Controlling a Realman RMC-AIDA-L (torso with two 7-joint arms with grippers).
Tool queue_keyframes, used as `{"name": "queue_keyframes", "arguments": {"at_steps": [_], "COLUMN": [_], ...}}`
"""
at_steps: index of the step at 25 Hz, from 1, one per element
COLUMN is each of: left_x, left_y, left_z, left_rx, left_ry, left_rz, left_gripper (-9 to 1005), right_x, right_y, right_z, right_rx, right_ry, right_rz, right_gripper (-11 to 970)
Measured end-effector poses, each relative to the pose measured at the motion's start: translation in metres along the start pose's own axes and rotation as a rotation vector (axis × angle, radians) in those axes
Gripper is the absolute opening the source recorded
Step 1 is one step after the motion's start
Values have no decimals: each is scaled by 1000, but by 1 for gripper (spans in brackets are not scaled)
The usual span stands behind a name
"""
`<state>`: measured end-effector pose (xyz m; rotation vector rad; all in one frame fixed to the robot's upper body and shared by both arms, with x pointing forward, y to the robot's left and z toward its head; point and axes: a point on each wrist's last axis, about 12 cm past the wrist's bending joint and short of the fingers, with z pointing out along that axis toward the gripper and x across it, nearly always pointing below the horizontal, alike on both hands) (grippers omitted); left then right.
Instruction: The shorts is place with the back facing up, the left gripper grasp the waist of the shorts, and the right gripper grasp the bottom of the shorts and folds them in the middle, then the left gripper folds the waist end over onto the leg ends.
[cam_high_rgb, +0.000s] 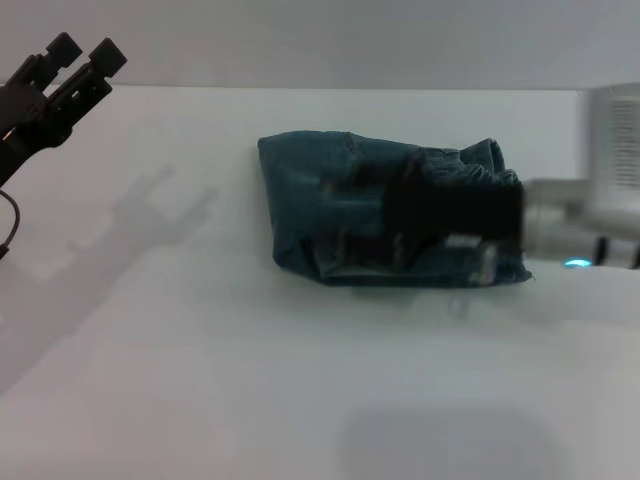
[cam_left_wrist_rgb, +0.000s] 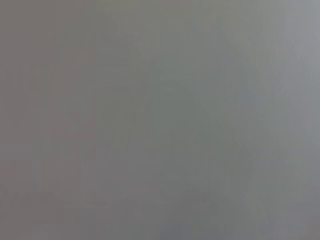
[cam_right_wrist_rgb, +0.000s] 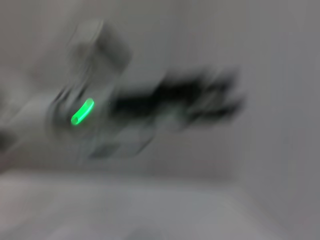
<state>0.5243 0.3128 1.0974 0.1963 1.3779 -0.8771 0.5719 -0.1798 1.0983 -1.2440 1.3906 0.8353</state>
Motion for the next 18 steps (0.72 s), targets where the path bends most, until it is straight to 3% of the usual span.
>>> {"name": "queue_keyframes", "arguments": {"at_steps": [2, 5, 10, 14, 18], "left_x": [1, 3, 12, 23, 31], "left_y": [0, -1, -3, -5, -9], "left_z": [-3, -6, -15, -32, -55], "left_rx": [-5, -3, -18, -70, -174], "left_ry": [0, -2, -20, -79, -192], "left_rz": [3, 10, 60, 119, 184], "left_gripper": [846, 846, 846, 846, 846], "right_x": [1, 9, 30, 45, 55], "right_y": [0, -9, -14, -12, -8], "right_z": [-20, -57, -104, -130, -148], "right_rx": [164, 505, 982, 1240, 1401], "right_ry": [-155, -348, -421, -409, -395], "right_rz": [-37, -42, -69, -49, -20], "right_gripper": [552, 551, 551, 551, 551]}}
